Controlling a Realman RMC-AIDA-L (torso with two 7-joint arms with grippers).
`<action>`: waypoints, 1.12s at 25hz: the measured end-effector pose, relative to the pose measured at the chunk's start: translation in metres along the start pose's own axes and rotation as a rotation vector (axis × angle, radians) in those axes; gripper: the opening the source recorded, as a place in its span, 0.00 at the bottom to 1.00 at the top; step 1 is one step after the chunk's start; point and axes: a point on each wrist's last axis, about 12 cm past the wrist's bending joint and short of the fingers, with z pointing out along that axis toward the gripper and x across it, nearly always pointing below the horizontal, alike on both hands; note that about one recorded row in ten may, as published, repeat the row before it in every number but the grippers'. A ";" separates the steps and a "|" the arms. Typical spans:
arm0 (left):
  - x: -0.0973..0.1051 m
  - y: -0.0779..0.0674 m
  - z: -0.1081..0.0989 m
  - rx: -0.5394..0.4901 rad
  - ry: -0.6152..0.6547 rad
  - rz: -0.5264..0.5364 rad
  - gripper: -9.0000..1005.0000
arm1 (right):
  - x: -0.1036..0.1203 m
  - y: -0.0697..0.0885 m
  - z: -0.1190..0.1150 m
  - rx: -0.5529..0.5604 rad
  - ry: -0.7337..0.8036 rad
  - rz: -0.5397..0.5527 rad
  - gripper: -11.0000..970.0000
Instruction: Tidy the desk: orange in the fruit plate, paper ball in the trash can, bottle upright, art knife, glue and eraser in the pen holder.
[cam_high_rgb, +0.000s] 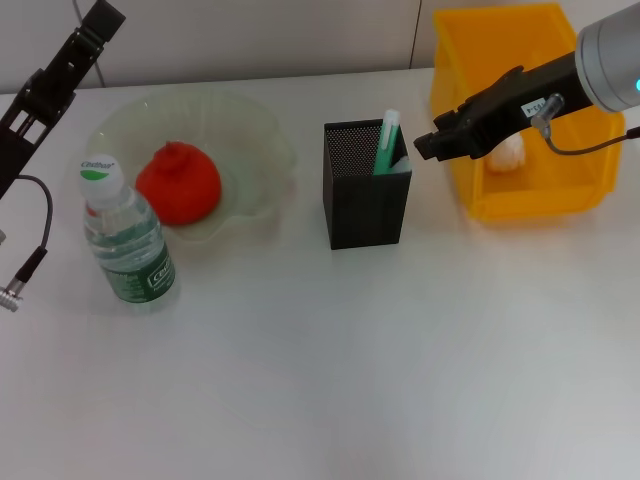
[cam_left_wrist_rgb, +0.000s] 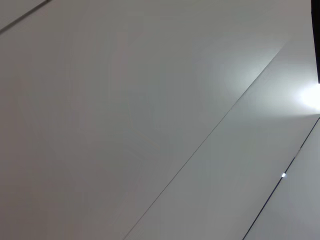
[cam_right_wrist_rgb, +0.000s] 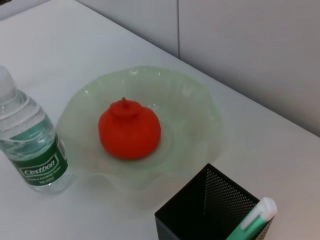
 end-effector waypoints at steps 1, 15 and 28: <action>0.000 0.000 0.000 0.000 0.000 0.000 0.81 | 0.000 0.000 0.000 0.000 -0.001 -0.001 0.31; -0.002 0.000 -0.002 0.004 0.008 0.022 0.81 | 0.010 0.004 -0.019 0.016 -0.170 -0.098 0.65; -0.044 0.014 -0.005 0.018 0.194 0.315 0.81 | 0.048 0.002 -0.026 -0.035 -0.363 -0.164 0.83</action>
